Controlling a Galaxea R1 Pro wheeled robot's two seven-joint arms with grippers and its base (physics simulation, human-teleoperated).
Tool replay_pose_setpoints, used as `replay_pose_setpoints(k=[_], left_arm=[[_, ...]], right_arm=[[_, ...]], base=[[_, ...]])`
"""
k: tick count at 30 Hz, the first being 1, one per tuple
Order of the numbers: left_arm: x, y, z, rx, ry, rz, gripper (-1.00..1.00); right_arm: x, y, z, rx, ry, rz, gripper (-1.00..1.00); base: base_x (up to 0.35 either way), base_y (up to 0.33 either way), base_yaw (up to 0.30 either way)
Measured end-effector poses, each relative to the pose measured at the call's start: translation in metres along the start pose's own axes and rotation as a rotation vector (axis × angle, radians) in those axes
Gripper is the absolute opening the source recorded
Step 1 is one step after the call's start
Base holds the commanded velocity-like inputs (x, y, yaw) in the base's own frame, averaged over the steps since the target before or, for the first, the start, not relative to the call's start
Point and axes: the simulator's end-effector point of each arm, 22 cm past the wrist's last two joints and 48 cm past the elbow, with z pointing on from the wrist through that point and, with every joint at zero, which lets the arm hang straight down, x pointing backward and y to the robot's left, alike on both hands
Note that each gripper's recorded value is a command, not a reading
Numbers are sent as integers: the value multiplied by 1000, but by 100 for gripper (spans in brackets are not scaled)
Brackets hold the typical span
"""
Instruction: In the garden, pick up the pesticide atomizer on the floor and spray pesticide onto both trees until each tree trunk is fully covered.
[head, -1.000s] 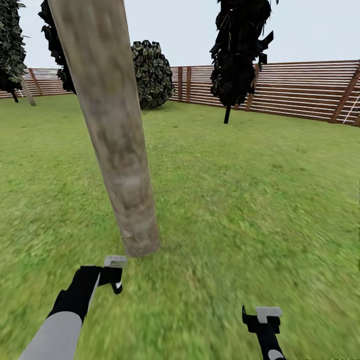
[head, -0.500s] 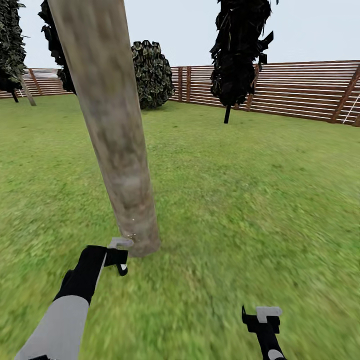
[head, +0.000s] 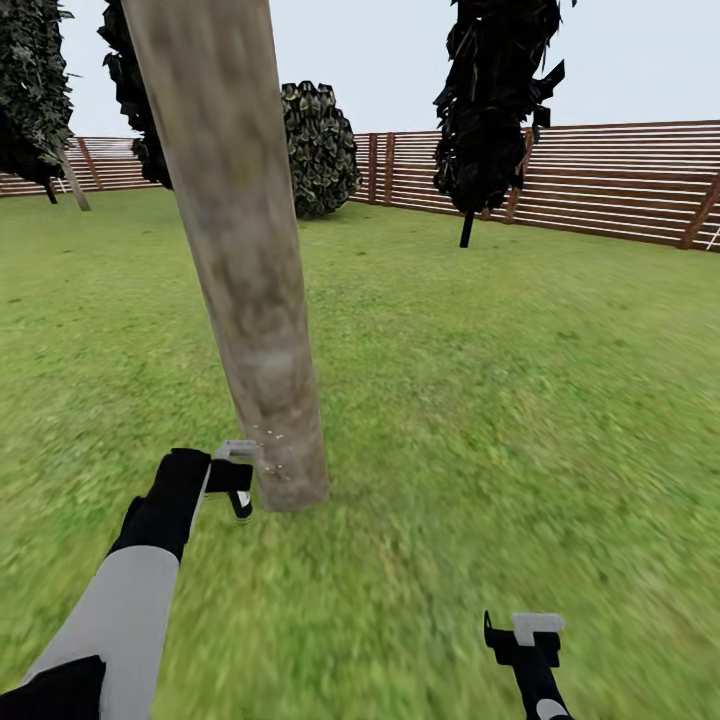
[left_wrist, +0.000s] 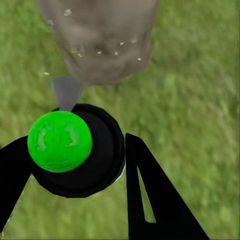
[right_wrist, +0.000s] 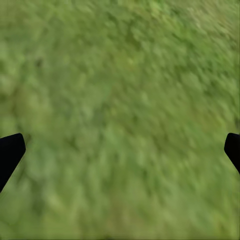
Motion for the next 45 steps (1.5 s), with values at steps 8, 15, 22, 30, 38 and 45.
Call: replay_pose_setpoints(k=[8, 15, 22, 30, 38, 45], left_arm=[[-34, 11, -19, 25, 2, -3, -100], [-53, -3, -28, 36, 8, 35, -100], [-48, 34, -32, -18, 23, 31, -100], [-49, 29, -31, -12, 18, 38, -100], [-50, 28, -31, -12, 17, 37, -100], [-50, 28, -31, -12, 17, 36, -100]], right_arm=[[0, 0, 0, 0, 0, 0, 100], [0, 0, 0, 0, 0, 0, 100], [0, 0, 0, 0, 0, 0, 100], [0, 0, 0, 1, 0, 0, 100], [0, 0, 0, 1, 0, 0, 100], [0, 0, 0, 0, 0, -1, 100]], base=[[0, 0, 39], [0, 0, 251], [7, -29, 33], [70, -244, 0], [2, -275, 0], [-67, -276, 0]])
